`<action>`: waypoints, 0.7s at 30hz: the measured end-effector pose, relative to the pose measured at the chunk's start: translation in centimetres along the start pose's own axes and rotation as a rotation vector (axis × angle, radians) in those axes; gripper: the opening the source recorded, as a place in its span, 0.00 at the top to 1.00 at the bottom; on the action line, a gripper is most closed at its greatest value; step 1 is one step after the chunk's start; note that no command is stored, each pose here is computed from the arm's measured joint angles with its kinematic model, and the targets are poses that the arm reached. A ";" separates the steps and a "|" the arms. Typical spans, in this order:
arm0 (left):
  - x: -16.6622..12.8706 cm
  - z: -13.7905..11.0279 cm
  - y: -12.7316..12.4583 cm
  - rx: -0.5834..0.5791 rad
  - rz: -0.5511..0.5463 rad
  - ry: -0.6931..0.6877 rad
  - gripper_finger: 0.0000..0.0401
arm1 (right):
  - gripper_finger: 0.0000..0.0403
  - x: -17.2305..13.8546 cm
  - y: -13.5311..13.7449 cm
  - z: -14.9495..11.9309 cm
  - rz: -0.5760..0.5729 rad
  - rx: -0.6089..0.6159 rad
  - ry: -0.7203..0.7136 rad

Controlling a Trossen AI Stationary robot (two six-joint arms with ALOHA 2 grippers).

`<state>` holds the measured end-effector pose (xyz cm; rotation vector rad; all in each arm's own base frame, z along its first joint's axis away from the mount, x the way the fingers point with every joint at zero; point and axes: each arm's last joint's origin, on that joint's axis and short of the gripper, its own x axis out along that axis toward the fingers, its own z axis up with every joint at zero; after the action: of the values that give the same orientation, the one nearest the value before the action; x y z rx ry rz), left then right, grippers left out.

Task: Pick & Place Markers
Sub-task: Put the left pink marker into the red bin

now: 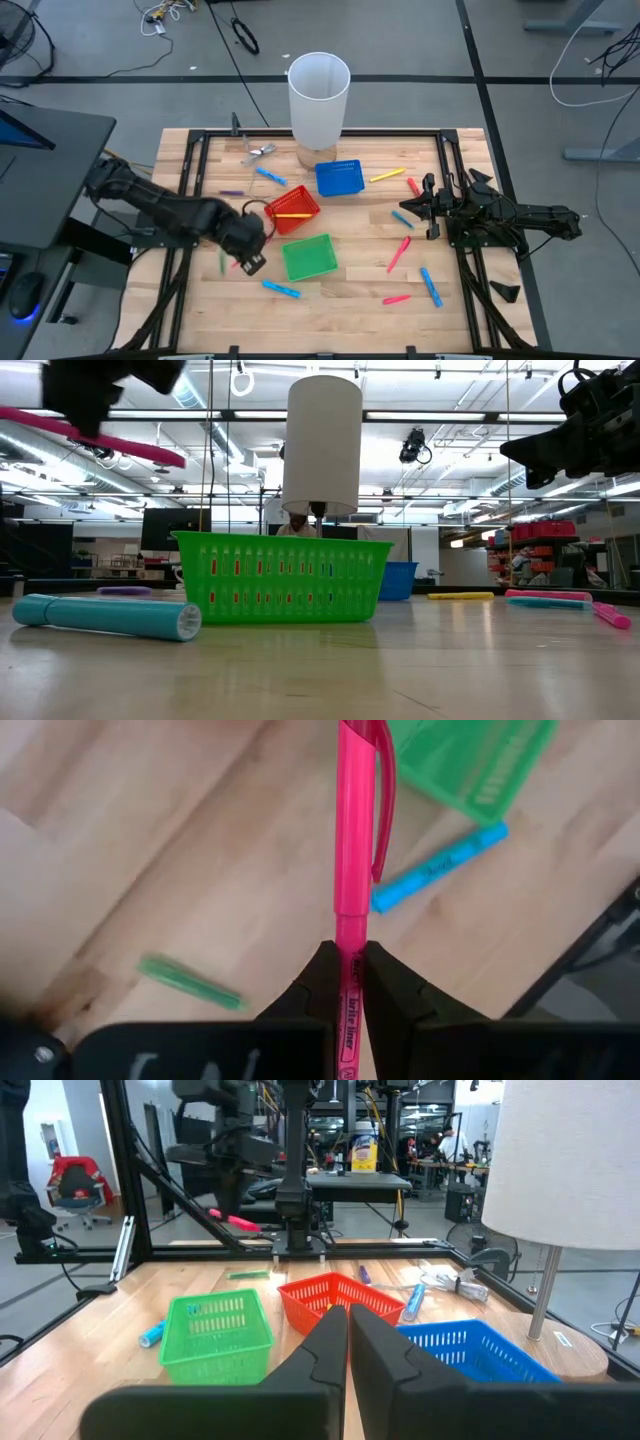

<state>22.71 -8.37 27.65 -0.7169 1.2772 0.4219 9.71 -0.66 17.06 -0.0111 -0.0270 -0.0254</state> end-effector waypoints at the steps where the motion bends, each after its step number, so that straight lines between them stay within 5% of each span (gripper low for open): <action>1: 0.0 0.5 0.2 -0.003 0.001 0.001 0.93 | 0.95 0.0 0.0 0.0 0.000 0.000 0.000; 21: 0.6 9.6 2.2 -0.027 0.065 -0.006 0.93 | 0.95 0.0 0.0 0.0 0.000 0.000 0.000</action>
<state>28.26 -0.20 27.65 -0.6971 1.2936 0.4950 9.71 -0.66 17.05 -0.0113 -0.0267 -0.0253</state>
